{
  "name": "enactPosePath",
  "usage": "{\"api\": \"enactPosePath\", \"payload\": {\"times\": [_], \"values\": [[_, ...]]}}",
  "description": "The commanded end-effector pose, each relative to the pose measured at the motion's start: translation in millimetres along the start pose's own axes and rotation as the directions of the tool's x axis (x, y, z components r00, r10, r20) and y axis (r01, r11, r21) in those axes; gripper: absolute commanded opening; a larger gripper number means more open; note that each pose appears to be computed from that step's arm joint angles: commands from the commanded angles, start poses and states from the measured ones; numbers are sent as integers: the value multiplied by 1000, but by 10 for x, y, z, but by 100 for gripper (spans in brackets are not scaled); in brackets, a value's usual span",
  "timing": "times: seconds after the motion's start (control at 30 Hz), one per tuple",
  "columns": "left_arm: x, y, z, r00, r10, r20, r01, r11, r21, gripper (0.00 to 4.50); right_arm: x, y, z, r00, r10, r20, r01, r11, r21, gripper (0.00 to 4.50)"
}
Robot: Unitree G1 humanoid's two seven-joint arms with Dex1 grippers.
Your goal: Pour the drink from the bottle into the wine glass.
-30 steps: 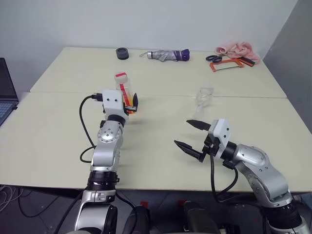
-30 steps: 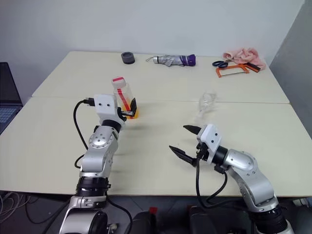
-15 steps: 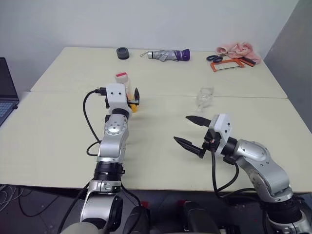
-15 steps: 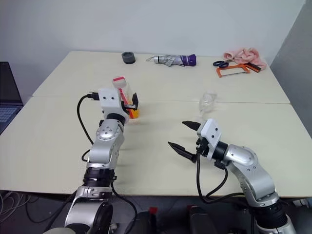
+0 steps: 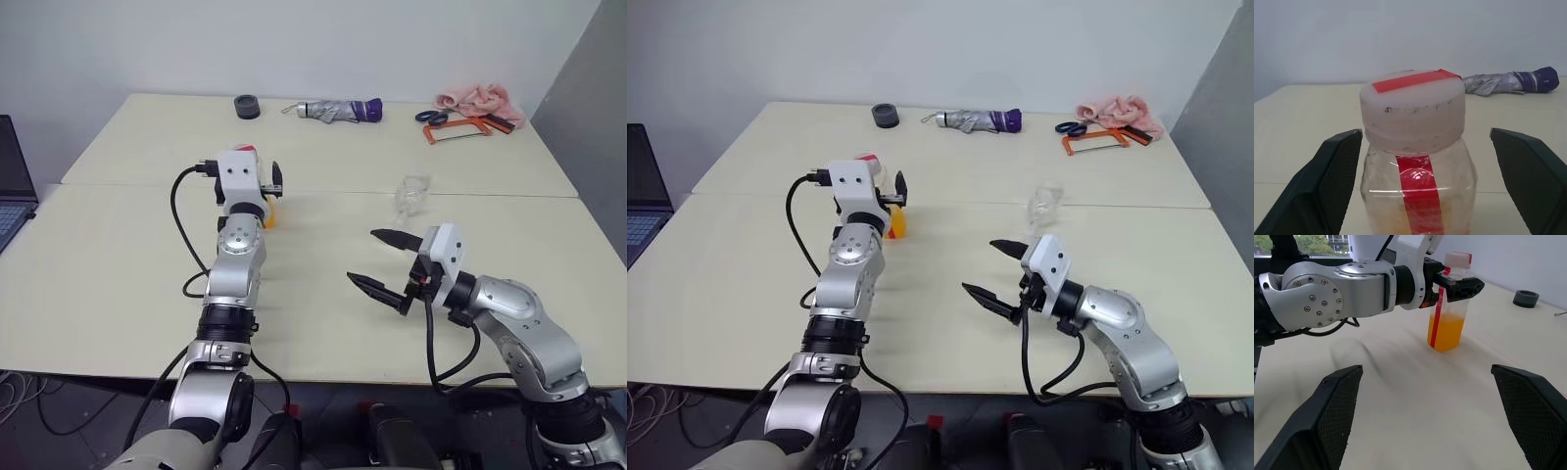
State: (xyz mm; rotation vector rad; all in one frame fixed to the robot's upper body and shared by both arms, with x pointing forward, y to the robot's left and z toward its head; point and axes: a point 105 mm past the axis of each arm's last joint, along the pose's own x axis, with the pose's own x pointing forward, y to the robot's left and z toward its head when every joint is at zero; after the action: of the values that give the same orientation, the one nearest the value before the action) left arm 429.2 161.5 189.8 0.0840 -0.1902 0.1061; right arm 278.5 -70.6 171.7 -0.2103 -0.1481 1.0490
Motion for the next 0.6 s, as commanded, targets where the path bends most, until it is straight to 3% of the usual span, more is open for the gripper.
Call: {"api": "enactPosePath", "payload": {"times": [0.03, 0.6], "values": [[58, 55, 169, 998, 20, 55, -20, 1000, 4, 447, -10, -7, 131, 999, 3, 38, -2, 1000, -25, 450], [158, 52, 133, 999, 20, 36, -21, 1000, 21, 447, -1, -58, 178, 998, -17, 54, 19, 999, -29, 450]]}}
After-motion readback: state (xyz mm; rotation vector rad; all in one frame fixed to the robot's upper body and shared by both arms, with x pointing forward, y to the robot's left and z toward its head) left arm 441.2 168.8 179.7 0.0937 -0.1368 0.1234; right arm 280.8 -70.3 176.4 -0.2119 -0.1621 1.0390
